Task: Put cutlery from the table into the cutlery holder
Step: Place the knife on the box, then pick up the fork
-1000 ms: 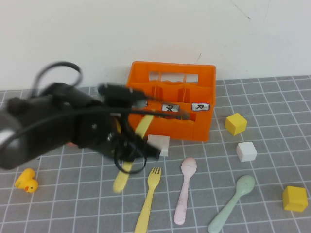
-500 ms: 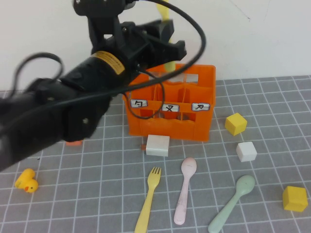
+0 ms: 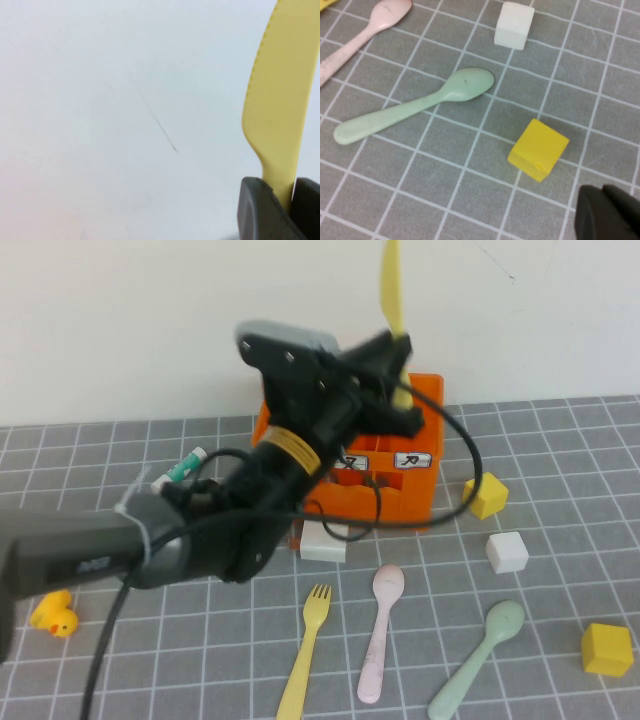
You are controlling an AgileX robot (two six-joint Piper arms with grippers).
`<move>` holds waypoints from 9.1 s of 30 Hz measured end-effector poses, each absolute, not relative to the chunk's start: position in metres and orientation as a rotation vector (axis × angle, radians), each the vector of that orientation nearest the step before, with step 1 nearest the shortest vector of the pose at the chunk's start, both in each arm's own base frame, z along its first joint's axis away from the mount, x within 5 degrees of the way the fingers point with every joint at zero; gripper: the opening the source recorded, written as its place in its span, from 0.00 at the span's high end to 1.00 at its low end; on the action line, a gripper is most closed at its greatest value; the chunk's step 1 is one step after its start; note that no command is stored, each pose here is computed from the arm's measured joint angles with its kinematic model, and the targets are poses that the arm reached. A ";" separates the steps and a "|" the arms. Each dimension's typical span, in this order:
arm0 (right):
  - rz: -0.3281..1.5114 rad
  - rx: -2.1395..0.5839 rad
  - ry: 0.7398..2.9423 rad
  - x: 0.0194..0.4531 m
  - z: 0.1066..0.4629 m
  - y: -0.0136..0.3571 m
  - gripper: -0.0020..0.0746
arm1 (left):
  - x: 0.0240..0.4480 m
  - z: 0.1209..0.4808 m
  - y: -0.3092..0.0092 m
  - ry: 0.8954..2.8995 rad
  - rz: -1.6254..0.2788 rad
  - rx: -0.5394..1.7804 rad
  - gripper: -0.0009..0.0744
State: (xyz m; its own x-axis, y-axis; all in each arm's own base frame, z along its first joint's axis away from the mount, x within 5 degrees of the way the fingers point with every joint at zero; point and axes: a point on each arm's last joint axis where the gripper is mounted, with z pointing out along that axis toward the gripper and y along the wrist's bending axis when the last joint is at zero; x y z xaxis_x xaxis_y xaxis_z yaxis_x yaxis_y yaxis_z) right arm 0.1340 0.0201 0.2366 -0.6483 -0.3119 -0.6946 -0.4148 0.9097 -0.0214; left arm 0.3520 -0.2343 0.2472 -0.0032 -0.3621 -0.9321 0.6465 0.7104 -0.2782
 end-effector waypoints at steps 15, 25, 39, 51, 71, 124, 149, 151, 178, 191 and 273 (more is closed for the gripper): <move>0.181 -0.517 2.326 0.134 0.236 0.020 0.98 | 0.357 0.211 -0.242 1.441 -0.833 0.299 0.78; 0.181 -0.517 2.326 0.134 0.236 0.020 0.98 | 0.358 0.204 -0.242 1.468 -0.692 0.412 0.64; 0.194 -0.796 2.220 0.131 0.238 0.029 0.98 | 0.313 0.332 -0.202 1.450 -0.314 0.603 0.96; 0.033 -0.974 1.876 0.125 0.306 0.034 0.98 | 0.205 0.395 -0.086 1.520 -0.237 0.371 0.99; -0.206 -0.931 1.638 0.036 0.297 0.034 0.98 | 0.040 0.271 -0.015 1.403 -0.228 0.255 0.99; -0.188 -0.827 1.519 0.018 0.285 0.037 0.98 | 0.042 0.255 -0.014 1.397 -0.226 0.242 0.99; -0.284 -0.731 1.435 0.022 0.295 0.030 0.98 | 0.042 0.255 -0.014 1.397 -0.226 0.242 0.99; -0.284 -0.731 1.435 0.022 0.295 0.030 0.98 | 0.042 0.255 -0.014 1.397 -0.226 0.242 0.99; -0.153 -0.715 1.654 0.054 0.294 0.028 0.98 | 0.077 0.332 -0.035 1.686 -0.494 0.160 0.99; -0.192 -0.976 1.677 0.054 0.254 0.029 0.98 | 0.183 0.327 -0.081 2.103 -0.652 0.180 0.99; -0.182 -0.878 1.725 0.056 0.254 0.025 0.98 | 0.289 0.148 -0.226 2.720 -0.202 0.427 0.67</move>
State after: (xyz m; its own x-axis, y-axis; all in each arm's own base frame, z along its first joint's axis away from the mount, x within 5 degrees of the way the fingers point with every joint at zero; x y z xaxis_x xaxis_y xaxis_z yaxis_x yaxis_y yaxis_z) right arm 0.0561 0.0252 0.2535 -0.0865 -0.6342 -0.7683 -0.4600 0.7095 -0.5338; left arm 0.2895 -0.2256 0.1477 -0.8823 0.2669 -0.3877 0.3213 0.9435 -0.0816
